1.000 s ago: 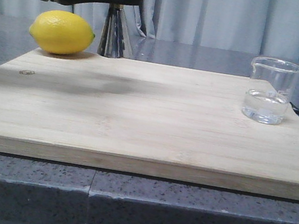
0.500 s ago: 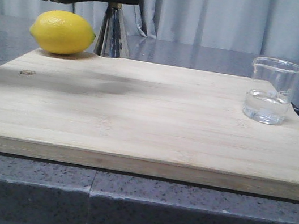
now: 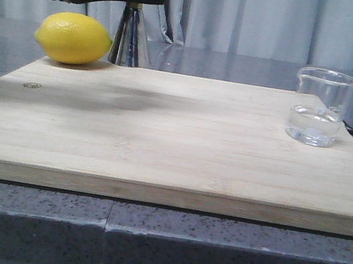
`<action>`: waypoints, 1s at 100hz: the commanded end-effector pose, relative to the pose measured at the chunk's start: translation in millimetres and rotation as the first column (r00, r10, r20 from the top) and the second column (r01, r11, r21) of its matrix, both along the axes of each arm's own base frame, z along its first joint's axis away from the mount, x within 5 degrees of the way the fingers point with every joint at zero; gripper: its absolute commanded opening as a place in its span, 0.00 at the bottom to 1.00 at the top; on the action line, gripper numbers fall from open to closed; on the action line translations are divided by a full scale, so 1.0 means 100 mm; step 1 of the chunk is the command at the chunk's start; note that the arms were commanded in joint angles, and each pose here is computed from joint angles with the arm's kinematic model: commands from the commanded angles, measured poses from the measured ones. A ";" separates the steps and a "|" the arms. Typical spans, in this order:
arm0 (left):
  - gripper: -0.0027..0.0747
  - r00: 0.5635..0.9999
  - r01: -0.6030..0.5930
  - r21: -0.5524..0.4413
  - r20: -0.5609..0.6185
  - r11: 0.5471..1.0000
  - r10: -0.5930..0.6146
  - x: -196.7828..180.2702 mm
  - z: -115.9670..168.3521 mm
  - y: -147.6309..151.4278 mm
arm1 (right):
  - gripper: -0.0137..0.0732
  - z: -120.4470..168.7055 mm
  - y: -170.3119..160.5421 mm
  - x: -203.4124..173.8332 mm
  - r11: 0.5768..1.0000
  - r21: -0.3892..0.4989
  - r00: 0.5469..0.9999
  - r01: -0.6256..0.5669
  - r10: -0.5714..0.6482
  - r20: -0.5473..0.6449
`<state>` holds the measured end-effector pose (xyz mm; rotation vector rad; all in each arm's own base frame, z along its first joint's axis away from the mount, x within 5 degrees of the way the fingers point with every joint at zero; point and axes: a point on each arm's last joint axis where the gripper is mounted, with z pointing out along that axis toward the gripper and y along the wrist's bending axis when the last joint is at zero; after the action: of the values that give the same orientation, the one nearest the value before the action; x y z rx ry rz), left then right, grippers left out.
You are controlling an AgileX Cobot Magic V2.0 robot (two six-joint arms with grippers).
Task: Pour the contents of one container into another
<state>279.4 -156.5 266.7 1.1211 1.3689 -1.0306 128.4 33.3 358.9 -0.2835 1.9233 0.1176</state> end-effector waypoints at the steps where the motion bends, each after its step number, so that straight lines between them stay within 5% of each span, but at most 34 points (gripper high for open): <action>1: 0.33 0.997 0.050 -0.144 0.059 0.988 -0.042 -0.08 0.33 -0.03 | 0.84 0.16 0.08 0.09 0.999 0.008 0.994 -0.045 0.044 0.100; 51: 0.33 0.997 0.049 -0.143 0.059 0.989 -0.041 -0.08 0.33 -0.03 | 0.84 -0.05 0.45 0.42 0.980 0.059 0.971 -0.190 0.179 0.158; 100: 0.33 0.997 0.049 -0.143 0.059 0.989 -0.041 -0.08 0.33 -0.03 | 0.84 -0.91 0.48 0.36 0.960 0.125 0.917 -0.252 0.196 0.348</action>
<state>279.3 -156.5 266.7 1.1218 1.3690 -1.0305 162.5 79.3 257.6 -0.4130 1.6746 0.3327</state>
